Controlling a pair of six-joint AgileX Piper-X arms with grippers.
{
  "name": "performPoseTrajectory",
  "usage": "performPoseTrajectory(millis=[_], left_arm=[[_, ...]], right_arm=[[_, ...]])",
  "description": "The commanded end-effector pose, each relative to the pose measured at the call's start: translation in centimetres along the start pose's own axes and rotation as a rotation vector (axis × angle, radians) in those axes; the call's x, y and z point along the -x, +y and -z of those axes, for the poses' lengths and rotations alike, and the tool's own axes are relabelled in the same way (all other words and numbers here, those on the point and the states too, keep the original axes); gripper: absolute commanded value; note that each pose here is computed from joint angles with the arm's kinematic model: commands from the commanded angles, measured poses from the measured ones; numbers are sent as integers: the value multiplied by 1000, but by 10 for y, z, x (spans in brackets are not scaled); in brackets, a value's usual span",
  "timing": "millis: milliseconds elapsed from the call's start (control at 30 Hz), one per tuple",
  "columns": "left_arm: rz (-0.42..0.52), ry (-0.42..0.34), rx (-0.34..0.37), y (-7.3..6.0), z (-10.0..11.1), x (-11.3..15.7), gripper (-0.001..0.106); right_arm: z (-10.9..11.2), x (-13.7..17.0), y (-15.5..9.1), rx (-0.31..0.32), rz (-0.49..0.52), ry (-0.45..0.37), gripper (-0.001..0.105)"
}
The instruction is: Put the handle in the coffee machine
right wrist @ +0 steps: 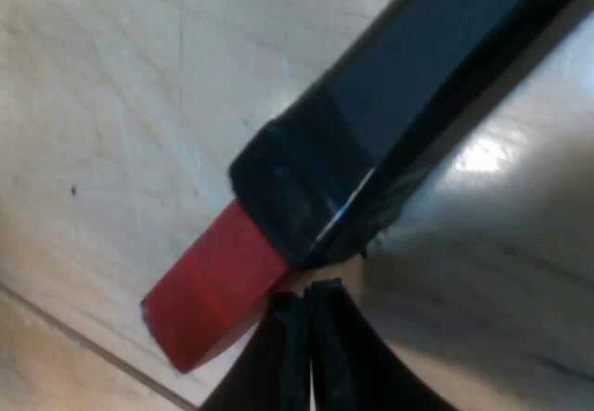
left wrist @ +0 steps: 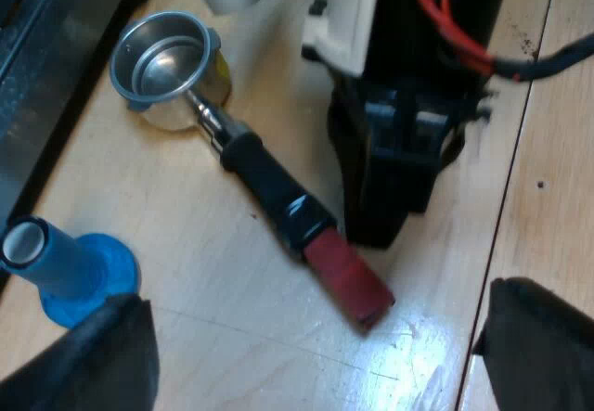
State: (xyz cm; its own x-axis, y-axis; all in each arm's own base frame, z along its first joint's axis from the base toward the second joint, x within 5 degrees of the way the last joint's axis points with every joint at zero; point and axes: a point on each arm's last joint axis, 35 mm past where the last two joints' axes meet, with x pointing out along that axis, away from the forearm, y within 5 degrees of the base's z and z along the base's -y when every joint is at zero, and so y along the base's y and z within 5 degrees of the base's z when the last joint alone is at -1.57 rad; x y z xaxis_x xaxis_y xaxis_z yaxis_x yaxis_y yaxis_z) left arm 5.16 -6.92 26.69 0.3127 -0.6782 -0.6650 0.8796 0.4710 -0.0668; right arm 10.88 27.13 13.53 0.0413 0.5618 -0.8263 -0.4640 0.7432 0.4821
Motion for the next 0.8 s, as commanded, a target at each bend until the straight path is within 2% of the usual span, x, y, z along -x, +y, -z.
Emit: performPoseTrajectory(millis=[33, 100, 167, 333, 500, 600, 800], left_arm=[[-1, -25, -12, -1, -6, 6, 73], [-3, -44, -16, -2, -11, 11, 73], [-9, -60, -19, -2, -16, 17, 73], [-13, -71, -22, -3, -20, 23, 73], [-13, -65, -20, -3, -19, 23, 73], [-24, -64, -20, -3, -19, 23, 73], [-37, -52, -17, -2, -18, 23, 73]], right_arm=[[-1, -4, 2, -10, -24, 1, 0], [-4, -10, 3, -26, -52, -23, 0], [-11, -11, 8, -15, -102, -85, 0], [-18, -14, 13, -21, -148, -168, 0], [-22, -13, 17, -9, -174, -209, 0], [-21, -9, 16, 5, -153, -205, 0], [-17, 6, 12, -5, -25, -211, 0]])
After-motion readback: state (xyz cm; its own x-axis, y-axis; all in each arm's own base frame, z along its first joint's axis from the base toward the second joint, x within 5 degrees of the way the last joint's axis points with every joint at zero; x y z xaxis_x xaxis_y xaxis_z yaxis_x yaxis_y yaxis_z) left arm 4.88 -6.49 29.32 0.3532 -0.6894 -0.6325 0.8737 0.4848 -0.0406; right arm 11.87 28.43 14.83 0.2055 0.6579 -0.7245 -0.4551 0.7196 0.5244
